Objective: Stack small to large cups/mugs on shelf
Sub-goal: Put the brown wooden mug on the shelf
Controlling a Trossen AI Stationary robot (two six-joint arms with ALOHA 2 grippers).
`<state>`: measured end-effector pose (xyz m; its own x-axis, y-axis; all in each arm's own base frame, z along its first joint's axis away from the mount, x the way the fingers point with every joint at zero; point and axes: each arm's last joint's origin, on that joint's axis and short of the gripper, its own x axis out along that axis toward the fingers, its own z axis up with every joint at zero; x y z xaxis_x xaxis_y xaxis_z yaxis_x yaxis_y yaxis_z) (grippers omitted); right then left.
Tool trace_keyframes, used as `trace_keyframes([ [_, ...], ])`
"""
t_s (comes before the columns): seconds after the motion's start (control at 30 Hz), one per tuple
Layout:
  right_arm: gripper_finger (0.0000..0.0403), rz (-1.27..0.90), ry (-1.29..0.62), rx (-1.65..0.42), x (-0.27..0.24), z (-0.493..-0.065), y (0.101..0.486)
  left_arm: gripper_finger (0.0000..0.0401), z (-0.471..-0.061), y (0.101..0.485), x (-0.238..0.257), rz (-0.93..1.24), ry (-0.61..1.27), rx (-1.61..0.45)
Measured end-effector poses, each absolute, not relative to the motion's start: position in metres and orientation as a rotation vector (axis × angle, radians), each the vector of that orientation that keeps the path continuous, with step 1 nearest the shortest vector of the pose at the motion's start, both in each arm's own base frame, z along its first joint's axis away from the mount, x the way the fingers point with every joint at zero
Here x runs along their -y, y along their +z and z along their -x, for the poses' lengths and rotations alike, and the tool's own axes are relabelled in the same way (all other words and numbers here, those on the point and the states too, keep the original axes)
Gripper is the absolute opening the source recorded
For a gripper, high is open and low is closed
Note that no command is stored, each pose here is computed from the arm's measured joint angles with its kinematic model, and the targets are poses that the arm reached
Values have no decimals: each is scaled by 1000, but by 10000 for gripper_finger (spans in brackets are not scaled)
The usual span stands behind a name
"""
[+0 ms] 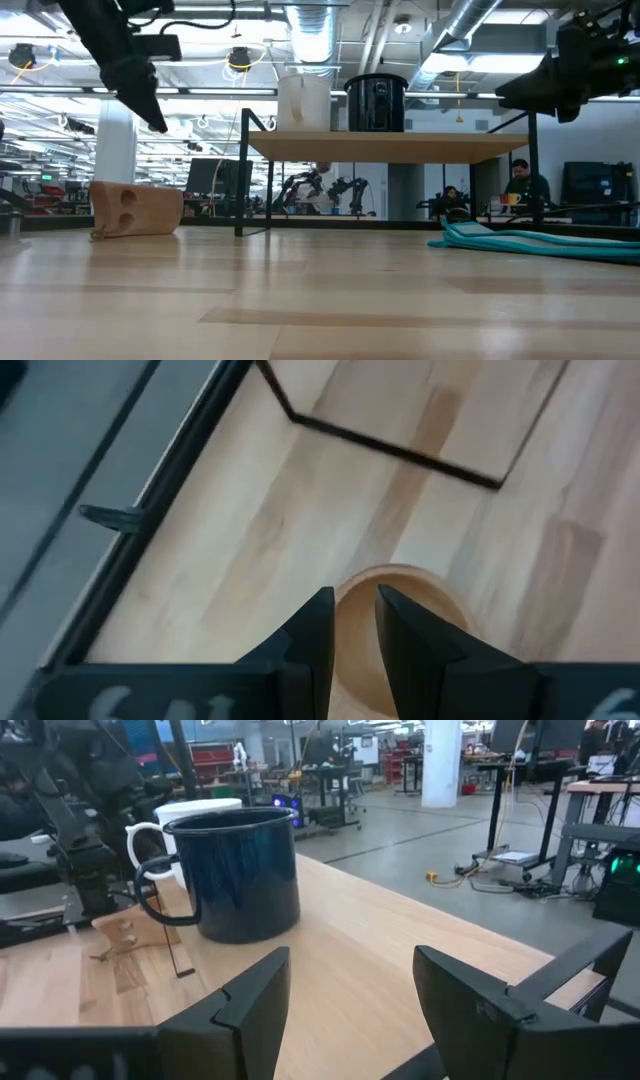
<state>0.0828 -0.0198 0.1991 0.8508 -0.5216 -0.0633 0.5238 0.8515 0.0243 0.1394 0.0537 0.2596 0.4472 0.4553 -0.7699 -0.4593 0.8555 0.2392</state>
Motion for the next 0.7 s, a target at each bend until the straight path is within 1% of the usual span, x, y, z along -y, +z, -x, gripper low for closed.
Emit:
trace_keyframes([
  [0.23,235,-43,-547,-47,20,-83,200,69,-153,248,-58,-35,533,-1068],
  [0.37,235,-49,-493,-44,18,-84,200,69,-158,242,-62,-41,529,-1114],
  [0.7,235,-53,-459,-43,17,-84,200,69,-154,237,-79,-81,533,-1198],
])
